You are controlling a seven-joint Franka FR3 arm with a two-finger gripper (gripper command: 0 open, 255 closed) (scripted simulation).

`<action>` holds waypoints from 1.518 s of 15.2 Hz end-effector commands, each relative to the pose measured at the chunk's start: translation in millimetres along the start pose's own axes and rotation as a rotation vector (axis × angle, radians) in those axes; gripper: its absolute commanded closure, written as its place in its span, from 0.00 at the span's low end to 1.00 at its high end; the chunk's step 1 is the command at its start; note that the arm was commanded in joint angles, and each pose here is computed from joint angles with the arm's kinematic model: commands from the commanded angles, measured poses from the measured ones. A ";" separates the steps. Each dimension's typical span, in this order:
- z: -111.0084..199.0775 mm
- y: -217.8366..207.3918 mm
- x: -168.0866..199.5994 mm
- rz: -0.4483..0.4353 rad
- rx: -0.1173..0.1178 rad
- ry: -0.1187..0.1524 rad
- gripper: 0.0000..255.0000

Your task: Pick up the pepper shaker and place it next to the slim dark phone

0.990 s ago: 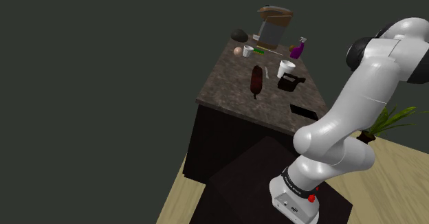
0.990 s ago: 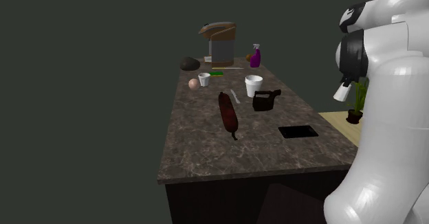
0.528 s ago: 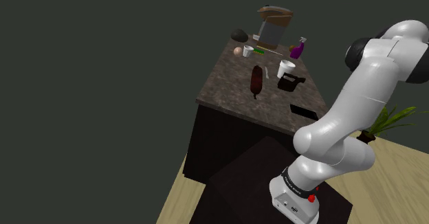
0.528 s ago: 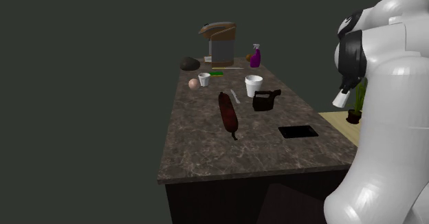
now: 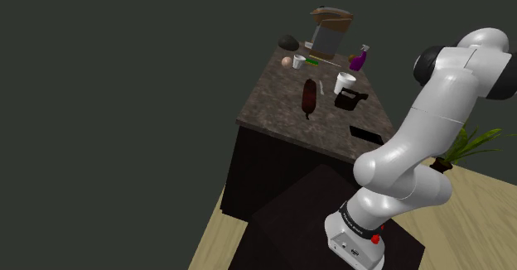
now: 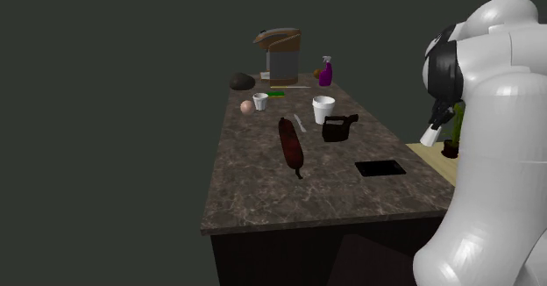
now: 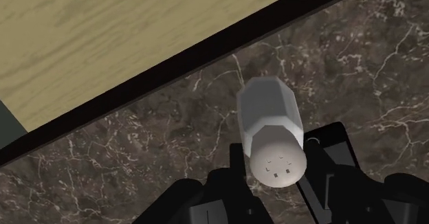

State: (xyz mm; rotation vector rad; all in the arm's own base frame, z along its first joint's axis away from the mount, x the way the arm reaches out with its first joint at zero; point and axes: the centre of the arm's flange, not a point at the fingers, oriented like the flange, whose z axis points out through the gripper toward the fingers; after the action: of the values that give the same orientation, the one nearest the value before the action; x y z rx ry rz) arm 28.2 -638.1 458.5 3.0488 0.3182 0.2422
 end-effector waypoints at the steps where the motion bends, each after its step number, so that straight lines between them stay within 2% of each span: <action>1: 10.3 -0.3 -2.9 0.000 -0.001 0.000 1.00; 15: 84.5 -6.5 -14.1 0.000 -0.001 0.000 1.00; 23: 84.5 -6.5 -14.1 0.000 -0.001 0.000 1.00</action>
State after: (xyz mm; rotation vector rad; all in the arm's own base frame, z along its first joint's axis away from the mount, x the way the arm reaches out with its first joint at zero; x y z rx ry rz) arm 27.0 -638.9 372.5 3.0484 0.3180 0.2422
